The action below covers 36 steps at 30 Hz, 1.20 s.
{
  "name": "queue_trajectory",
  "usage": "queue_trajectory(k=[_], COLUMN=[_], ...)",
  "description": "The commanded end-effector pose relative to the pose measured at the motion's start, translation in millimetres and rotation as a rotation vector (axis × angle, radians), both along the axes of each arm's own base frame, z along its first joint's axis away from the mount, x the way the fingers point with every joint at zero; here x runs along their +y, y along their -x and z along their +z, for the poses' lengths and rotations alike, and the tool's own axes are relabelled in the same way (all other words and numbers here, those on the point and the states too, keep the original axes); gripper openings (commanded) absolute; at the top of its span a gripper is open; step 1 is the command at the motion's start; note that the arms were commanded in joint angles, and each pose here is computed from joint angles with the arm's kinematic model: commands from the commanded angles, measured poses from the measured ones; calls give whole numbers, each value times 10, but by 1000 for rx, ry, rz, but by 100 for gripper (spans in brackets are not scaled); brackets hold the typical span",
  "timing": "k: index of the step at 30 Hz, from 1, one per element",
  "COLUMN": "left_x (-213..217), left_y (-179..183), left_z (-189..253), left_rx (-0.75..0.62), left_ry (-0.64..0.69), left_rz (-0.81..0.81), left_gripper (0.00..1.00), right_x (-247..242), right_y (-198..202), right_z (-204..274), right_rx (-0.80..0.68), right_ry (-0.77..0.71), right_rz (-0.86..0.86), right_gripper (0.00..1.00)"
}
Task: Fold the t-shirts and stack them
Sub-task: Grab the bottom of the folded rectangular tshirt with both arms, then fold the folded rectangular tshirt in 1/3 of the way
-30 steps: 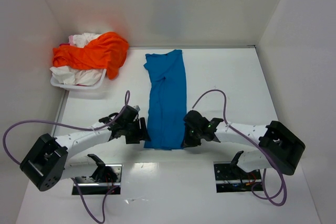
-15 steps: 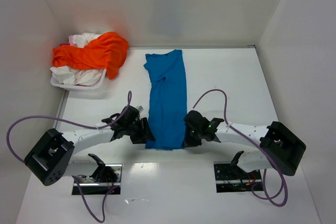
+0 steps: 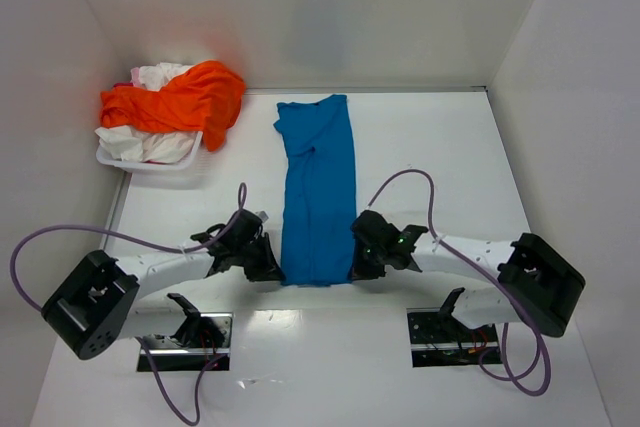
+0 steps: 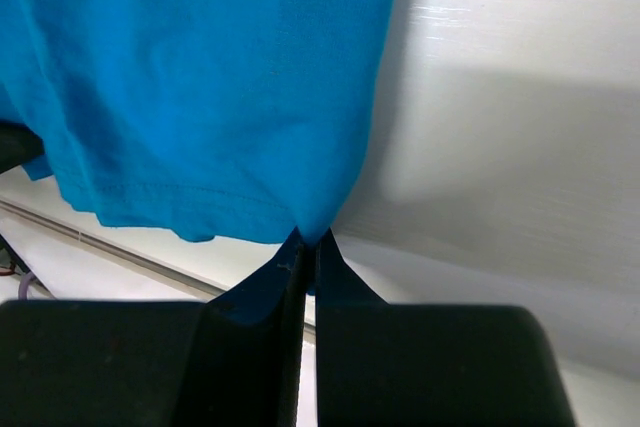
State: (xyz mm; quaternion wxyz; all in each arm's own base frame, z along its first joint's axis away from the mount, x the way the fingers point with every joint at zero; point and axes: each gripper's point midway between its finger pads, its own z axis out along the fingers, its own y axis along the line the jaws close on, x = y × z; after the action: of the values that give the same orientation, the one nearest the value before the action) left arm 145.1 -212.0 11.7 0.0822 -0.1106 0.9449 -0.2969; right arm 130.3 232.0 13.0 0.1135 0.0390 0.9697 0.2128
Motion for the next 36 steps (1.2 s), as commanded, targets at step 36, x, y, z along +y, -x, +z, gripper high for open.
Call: queue_trajectory(k=[36], left_x=[219], left_y=[-1022], left_z=[1254], left_rx=[-274], left_ry=[-91], left_rz=[76], left_gripper=[0], right_x=[-56], right_y=[-1477], right_z=[1359], right_rx=[-328], right_ry=[-84], right_rz=[-106], right_gripper=[0])
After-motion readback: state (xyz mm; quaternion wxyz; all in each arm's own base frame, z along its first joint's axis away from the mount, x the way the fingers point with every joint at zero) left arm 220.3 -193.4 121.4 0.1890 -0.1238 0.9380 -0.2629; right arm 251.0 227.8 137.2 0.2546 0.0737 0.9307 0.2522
